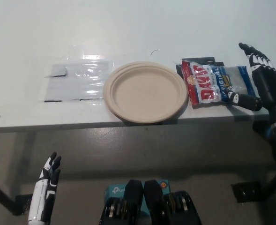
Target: The robot picks up a small bag of sunflower seeds on the right hand side and take it to the empty plate on the left hand side then pours some sunflower seeds on to the plate.
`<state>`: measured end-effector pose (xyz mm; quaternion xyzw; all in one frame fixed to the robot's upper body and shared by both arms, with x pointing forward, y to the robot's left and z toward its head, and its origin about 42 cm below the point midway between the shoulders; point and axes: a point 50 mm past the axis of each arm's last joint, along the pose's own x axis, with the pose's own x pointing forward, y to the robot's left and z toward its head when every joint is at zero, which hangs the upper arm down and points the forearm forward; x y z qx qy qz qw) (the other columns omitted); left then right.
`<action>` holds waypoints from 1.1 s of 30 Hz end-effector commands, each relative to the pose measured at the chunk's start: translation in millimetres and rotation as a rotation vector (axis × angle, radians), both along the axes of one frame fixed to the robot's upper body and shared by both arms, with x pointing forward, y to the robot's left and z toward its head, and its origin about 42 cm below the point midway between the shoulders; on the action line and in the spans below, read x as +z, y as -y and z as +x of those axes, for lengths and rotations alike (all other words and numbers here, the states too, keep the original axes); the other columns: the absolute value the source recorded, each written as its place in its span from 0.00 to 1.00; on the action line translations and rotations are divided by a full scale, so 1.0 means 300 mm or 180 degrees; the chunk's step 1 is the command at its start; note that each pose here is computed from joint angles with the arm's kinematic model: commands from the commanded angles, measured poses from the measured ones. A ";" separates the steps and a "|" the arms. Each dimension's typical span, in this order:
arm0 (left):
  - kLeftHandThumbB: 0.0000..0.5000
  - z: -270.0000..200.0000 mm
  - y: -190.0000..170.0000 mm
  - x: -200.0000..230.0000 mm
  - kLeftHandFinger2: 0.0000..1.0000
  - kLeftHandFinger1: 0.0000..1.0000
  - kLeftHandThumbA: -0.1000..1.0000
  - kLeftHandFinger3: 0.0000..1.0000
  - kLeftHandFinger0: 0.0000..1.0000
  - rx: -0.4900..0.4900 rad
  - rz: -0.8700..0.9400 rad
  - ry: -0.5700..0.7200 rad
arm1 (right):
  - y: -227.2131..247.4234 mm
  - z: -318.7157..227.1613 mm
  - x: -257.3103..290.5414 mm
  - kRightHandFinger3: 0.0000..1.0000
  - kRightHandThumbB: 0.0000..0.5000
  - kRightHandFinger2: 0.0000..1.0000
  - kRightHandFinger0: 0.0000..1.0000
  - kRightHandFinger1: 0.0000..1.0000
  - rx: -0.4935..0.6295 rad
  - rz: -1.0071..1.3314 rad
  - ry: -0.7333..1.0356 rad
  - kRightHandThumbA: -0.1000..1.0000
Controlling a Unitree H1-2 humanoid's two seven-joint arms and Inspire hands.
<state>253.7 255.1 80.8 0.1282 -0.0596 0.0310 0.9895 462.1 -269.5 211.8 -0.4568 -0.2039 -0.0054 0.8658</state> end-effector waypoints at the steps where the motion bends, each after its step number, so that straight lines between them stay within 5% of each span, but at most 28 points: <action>1: 0.10 -0.004 -0.009 0.022 1.00 1.00 1.00 1.00 1.00 0.0019 0.0058 0.0197 | -0.003 0.034 0.088 1.00 0.76 1.00 1.00 1.00 -0.0012 -0.0062 0.0277 0.88; 7: 0.12 -0.002 -0.010 0.025 1.00 1.00 1.00 1.00 1.00 0.0012 0.0050 0.0191 | 0.000 0.029 0.061 1.00 0.81 1.00 1.00 1.00 0.0013 -0.0158 0.0175 0.96; 20: 0.10 -0.012 -0.023 0.023 1.00 1.00 1.00 1.00 1.00 0.0029 0.0050 0.0181 | 0.030 0.037 0.003 1.00 0.88 1.00 1.00 1.00 0.0114 -0.0435 -0.0186 0.96; 33: 0.08 -0.005 -0.025 0.030 1.00 1.00 1.00 1.00 1.00 0.0038 0.0049 0.0210 | 0.026 0.061 -0.006 1.00 0.80 1.00 1.00 1.00 0.0076 -0.0504 -0.0199 0.92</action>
